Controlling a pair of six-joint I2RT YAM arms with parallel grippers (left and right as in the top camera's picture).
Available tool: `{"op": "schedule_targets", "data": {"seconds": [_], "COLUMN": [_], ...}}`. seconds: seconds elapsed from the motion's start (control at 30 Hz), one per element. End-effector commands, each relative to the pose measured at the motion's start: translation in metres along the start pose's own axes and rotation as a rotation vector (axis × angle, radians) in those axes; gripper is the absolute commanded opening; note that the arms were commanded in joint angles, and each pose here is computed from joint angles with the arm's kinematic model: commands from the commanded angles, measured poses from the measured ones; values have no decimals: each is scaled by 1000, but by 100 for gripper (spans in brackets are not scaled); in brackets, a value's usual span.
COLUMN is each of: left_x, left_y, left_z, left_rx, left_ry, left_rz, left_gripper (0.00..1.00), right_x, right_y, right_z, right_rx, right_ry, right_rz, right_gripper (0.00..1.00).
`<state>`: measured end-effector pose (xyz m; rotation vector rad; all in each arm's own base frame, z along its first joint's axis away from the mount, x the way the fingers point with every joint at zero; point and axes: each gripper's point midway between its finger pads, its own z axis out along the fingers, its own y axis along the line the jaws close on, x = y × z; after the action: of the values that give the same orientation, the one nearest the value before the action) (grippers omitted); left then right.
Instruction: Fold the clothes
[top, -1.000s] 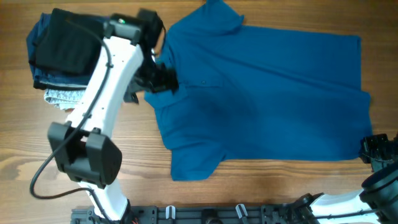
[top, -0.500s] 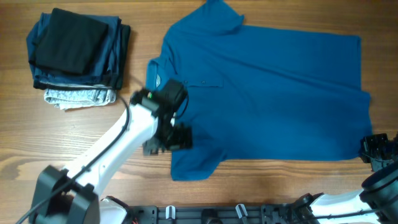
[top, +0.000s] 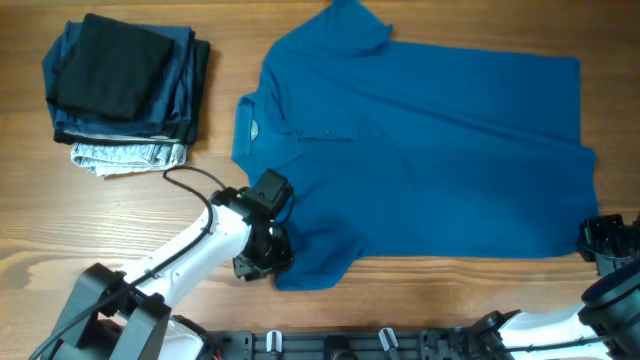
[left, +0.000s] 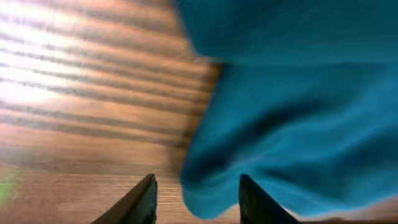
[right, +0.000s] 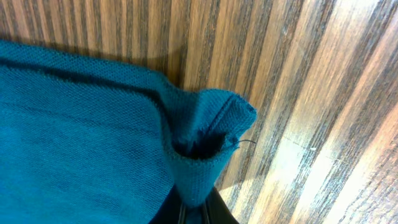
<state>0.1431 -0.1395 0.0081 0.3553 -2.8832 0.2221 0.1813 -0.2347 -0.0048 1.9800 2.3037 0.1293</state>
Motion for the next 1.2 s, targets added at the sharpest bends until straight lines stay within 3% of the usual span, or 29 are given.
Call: {"op": "schedule_targets", "data": {"seconds": [0.0,0.07,0.17,0.23,0.3,0.37,0.7,0.8,0.97,1.17], "left_x": [8,9,9,9,10,10,20,16,-4,4], "left_y": [7,7,4,-1,-4,-4,-3,-14,2,11], "left_z": [9,10,10,10,10,9,6,-12,-65,-71], "left_rx": [-5,-1,13,36,51,51,49,54,-142,-184], "left_ry": [21,28,29,36,42,41,94,83,-42,-16], "left_rz": [-34,-35,-58,-54,-52,-51,-52,25,22,11], "left_gripper": [34,25,23,8,11,4,4,4,4,4], "right_x": [8,8,9,9,8,8,11,5,-1,-10], "right_y": [0,0,0,0,0,0,-2,3,20,32], "right_z": [5,5,5,5,5,5,0,-10,-27,-49], "right_rx": [-9,-8,-8,-8,-8,-9,10,9,41,63], "right_ry": [28,29,29,29,28,28,48,50,29,6], "right_rz": [0,-3,-4,-4,-3,-3,0,1,-55,-83], "right_gripper": [6,7,7,7,7,7,4,4,4,4]}}
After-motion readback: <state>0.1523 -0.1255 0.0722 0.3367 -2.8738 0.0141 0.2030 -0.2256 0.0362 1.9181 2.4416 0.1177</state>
